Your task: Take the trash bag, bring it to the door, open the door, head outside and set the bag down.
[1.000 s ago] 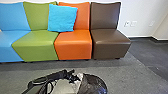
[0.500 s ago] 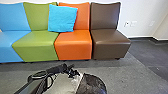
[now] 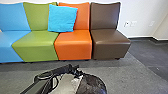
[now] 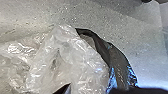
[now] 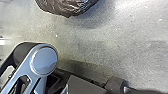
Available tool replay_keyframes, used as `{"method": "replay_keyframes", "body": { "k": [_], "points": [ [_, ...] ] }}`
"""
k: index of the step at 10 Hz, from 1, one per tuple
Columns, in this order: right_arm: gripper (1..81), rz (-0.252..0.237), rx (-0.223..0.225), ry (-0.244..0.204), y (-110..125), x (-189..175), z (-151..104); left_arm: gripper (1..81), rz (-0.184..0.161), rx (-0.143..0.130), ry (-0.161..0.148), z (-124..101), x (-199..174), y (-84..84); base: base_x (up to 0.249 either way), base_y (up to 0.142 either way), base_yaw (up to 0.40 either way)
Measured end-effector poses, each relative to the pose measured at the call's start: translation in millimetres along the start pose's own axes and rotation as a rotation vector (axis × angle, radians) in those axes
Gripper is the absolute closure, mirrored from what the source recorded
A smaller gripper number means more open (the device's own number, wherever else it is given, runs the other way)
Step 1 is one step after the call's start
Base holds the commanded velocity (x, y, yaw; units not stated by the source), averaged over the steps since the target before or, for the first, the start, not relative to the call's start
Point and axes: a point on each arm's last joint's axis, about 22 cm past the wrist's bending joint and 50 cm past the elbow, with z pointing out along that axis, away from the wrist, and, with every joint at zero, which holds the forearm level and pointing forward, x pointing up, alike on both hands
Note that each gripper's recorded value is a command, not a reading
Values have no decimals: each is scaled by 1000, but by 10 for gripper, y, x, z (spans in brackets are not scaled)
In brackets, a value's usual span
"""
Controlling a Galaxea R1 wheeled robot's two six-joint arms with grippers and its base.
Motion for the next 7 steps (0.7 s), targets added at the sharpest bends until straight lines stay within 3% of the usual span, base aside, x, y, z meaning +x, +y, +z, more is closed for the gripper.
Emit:
{"method": "replay_keyframes", "body": {
  "k": [1,3,6,7],
  "points": [
    [10,-3,6,-3,-21,3,27,10,-9,0,16,76,-30,-26,0,0,0],
    [10,0,7,-8,-17,-20,44,10,-37,8,11,294,-260,-163,0,0,0],
    [10,14,7,-22,24,-30,84,10,-38,33,58,433,-221,-337,0,0,0],
    [10,33,11,-43,67,-51,143,10,-52,35,36,579,-295,-424,0,0,0]
  ]
}}
